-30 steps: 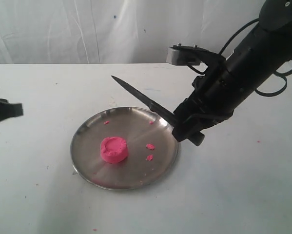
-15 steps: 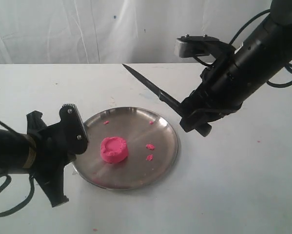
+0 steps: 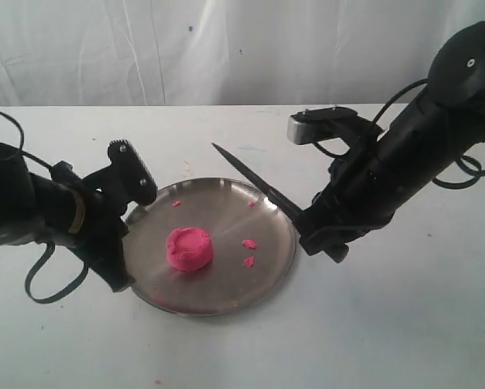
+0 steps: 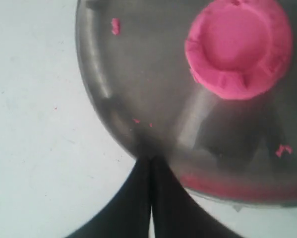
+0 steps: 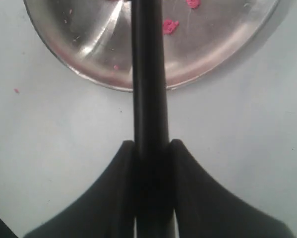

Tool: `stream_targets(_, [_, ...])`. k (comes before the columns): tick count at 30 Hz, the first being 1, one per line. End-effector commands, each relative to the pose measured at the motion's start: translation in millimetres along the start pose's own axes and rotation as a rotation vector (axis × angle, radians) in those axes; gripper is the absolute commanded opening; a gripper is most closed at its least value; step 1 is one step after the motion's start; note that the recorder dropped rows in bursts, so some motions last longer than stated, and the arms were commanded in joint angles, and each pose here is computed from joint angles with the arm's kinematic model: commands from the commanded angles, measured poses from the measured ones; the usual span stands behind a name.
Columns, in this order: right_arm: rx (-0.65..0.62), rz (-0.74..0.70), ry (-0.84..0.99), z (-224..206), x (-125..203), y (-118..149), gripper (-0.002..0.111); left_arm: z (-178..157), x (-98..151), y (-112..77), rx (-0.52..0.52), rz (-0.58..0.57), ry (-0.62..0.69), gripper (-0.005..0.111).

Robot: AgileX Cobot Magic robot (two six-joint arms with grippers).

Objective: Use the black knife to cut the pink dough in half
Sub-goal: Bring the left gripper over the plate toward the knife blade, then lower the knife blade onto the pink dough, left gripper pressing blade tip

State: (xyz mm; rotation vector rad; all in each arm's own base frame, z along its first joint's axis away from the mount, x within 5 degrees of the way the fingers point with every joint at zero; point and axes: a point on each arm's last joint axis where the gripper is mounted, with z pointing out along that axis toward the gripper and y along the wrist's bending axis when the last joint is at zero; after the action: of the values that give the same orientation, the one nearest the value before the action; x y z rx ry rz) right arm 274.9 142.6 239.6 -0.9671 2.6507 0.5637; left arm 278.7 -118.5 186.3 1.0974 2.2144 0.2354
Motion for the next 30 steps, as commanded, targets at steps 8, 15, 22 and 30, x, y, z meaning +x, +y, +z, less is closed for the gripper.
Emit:
stream_targets(8, [-0.021, -0.14, 0.014, 31, -16, 22, 0.0, -42, -40, 42.7, 0.025, -0.213, 0.318, 0.0])
stream_targets(15, [-0.093, -0.156, 0.167, 47, -21, 20, 0.0, -50, -66, 28.0, 0.278, -0.259, 0.155, 0.0])
stream_targets(22, [-0.006, -0.153, 0.203, 45, -28, 28, 0.0, -49, -67, 28.1, 0.278, -0.264, 0.146, 0.0])
stream_targets(30, [-0.002, -0.155, 0.222, 59, -28, 23, 0.0, -50, -67, 27.3, 0.287, -0.28, 0.142, 0.0])
